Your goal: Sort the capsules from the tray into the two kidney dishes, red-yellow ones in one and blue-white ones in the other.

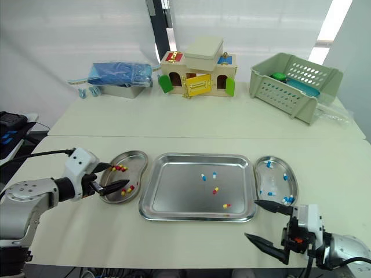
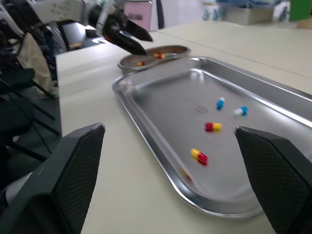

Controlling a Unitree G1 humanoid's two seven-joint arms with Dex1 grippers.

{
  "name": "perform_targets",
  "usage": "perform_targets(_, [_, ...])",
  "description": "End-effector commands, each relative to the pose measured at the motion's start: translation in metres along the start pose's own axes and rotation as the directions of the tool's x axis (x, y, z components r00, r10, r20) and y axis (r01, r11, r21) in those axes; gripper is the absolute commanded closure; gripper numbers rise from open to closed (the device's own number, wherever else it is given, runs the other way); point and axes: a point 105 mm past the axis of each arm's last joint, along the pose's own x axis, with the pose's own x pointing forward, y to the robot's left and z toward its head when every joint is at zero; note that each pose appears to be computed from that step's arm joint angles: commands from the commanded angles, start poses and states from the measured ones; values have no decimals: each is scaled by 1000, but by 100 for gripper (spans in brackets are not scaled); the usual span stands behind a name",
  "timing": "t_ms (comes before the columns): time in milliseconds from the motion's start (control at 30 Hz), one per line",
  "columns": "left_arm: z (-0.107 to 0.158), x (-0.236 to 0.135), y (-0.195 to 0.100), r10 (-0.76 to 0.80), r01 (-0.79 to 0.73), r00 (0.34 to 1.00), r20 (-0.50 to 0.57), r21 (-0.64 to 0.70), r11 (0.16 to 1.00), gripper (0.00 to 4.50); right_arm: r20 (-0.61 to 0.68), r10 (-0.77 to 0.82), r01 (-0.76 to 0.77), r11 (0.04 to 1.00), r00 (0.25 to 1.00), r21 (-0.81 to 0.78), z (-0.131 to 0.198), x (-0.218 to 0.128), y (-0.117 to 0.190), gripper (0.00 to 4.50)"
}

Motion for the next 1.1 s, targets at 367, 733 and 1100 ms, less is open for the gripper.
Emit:
perform_targets(367, [-33,-88,64,256,-257,966,48,11,966,2,-133,-383,376,923,914,-78,16,-88,-95,0])
perform_targets(733, [-44,-96,72,276,-278,959,70,19,960,2,-136,-450,439,892,882,-106,11,-106,-118,0])
perform_targets(1100, [-33,-75,40,157,-163,976,149,28,986,2,-119,-424,407,902,898,-144,22,-98,-120,0])
